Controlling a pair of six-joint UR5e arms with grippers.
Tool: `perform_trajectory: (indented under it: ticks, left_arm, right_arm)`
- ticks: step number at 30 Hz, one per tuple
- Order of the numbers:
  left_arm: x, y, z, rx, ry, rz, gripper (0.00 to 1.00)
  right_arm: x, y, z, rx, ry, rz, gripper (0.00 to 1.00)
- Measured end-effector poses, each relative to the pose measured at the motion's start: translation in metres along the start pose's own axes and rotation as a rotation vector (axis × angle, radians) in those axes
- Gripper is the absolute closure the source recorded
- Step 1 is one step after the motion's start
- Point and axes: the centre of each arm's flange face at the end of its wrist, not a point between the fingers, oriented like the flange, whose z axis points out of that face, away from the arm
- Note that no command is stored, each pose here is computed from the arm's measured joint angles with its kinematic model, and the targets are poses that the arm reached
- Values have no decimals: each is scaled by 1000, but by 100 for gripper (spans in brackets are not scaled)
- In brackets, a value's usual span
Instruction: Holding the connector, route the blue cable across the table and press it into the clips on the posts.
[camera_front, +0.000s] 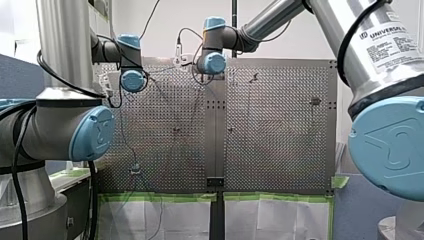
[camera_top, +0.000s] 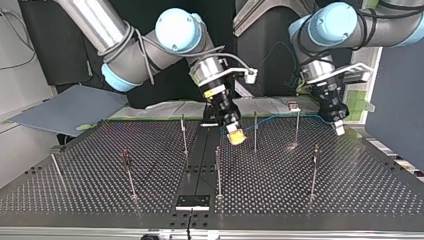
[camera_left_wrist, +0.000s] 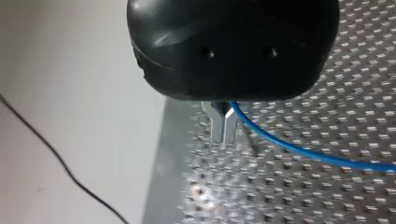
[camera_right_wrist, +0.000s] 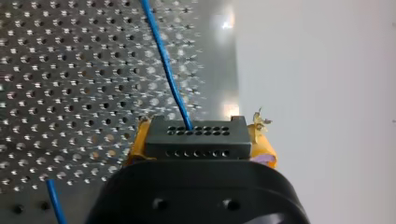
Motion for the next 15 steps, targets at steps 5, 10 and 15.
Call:
perform_trajectory:
  ticks: [5,10,15]
  left_arm:
    - [-10,-1,11,-2,-26,-14,100]
    - [-12,-2,21,3,-35,-16,100]
    - [-11,-2,34,10,-42,-16,100]
  right_arm:
    - [-8,2,9,-3,-2,-1,100]
    - [-4,2,19,-3,10,6,100]
    - [-5,-1,27,1,2,9,100]
